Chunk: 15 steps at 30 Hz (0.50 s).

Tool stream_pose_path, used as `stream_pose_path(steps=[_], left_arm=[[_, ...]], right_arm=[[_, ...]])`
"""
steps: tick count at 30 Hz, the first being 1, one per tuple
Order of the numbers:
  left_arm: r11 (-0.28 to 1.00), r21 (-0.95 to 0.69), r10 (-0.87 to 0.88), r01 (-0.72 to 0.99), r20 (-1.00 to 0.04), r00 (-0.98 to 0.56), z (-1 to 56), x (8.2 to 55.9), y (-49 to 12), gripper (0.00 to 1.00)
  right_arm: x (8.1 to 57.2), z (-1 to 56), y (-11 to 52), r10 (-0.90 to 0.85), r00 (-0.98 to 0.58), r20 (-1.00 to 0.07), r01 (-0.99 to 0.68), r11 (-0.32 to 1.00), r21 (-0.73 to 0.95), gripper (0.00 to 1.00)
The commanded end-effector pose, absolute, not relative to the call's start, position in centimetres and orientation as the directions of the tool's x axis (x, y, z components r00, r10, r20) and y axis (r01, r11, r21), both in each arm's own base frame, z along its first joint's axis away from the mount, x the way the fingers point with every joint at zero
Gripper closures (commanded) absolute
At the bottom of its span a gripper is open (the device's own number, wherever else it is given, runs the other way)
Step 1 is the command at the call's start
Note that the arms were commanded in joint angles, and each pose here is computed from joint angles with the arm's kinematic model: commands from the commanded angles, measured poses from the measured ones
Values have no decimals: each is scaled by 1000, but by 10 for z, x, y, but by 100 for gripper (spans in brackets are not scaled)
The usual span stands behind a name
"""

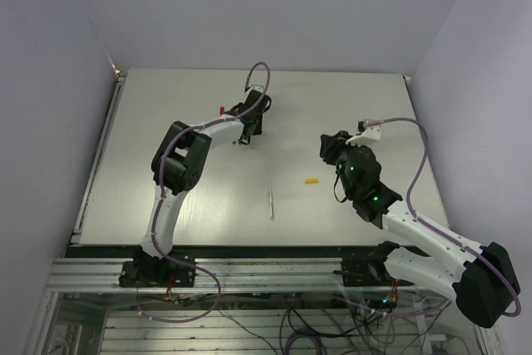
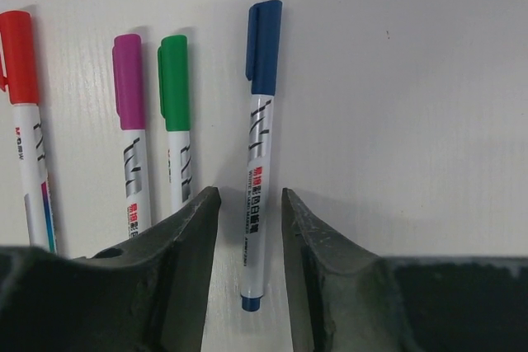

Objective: Insert the pens into the pen caps

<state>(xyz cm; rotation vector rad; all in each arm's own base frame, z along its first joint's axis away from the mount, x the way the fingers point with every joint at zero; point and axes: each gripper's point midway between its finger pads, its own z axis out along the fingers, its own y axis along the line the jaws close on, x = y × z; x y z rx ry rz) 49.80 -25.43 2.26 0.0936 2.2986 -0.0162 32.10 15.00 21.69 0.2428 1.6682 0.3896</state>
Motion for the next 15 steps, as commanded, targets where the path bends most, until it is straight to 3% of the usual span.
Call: stream_pose_path(steps=[1, 8, 15], left_arm=[[998, -17, 21, 55, -787, -617, 64, 506, -254, 52], [994, -63, 1, 89, -812, -583, 102, 491, -259, 47], [985, -99, 14, 142, -774, -633, 109, 438, -264, 39]], right_arm=[[321, 211, 147, 379, -135, -915, -44, 921, 388, 71], [324, 200, 139, 389, -164, -907, 40, 921, 388, 71], [325, 168, 124, 355, -258, -899, 203, 929, 309, 67]])
